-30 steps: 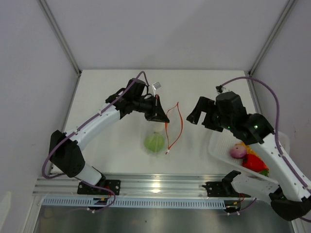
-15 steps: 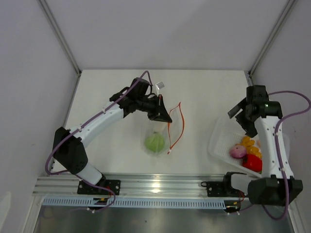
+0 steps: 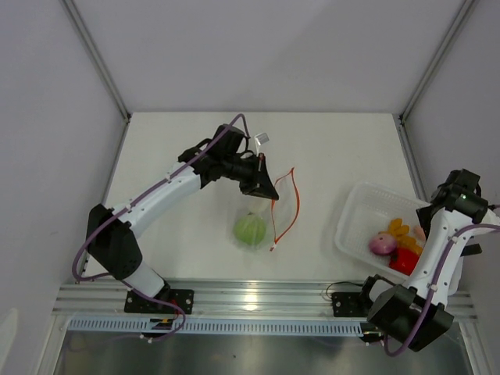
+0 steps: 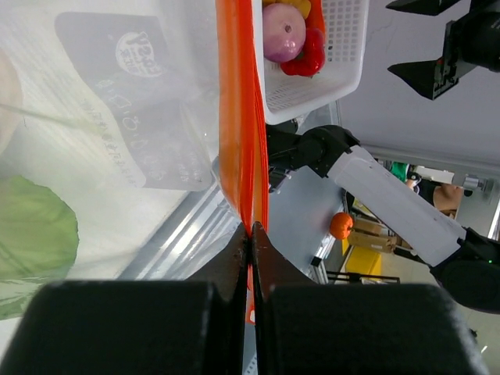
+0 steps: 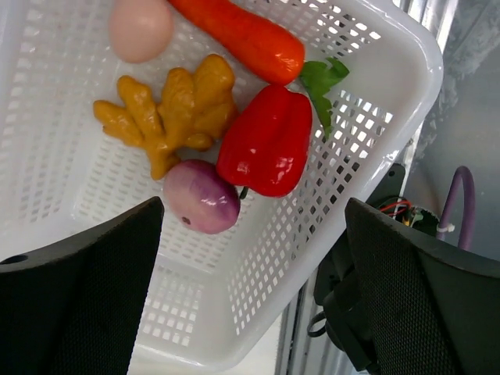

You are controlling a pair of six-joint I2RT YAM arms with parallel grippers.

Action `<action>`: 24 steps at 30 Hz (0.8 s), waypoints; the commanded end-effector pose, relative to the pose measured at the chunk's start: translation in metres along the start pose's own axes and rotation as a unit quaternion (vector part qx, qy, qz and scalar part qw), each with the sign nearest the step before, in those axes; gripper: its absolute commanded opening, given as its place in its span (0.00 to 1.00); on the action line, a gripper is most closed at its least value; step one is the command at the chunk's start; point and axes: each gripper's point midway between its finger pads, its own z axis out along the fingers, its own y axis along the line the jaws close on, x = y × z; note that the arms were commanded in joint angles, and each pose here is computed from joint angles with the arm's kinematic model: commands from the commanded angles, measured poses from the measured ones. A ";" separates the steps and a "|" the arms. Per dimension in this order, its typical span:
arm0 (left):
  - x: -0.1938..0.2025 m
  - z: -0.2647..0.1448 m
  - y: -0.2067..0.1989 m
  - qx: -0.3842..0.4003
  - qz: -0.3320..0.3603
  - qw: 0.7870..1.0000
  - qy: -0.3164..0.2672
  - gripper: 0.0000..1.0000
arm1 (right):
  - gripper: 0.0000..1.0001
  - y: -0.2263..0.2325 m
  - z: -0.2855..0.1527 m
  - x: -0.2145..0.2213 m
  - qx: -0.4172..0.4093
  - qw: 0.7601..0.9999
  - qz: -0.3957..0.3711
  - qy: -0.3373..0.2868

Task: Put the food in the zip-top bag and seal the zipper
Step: Pick up the fake vegetable from the bin.

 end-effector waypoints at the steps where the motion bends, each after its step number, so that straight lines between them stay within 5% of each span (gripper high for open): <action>1: 0.002 0.002 -0.014 0.015 0.023 1.000 0.007 0.00 | 0.99 -0.025 0.012 0.016 0.065 0.997 0.017 0.040; 8: 0.009 -0.002 -0.021 0.020 0.033 0.999 0.008 0.01 | 0.98 -0.018 0.038 0.027 0.002 0.996 0.076 0.047; 24: 0.011 -0.001 -0.019 0.019 0.033 0.999 0.010 0.00 | 0.89 0.001 0.069 0.043 -0.021 0.994 0.066 0.087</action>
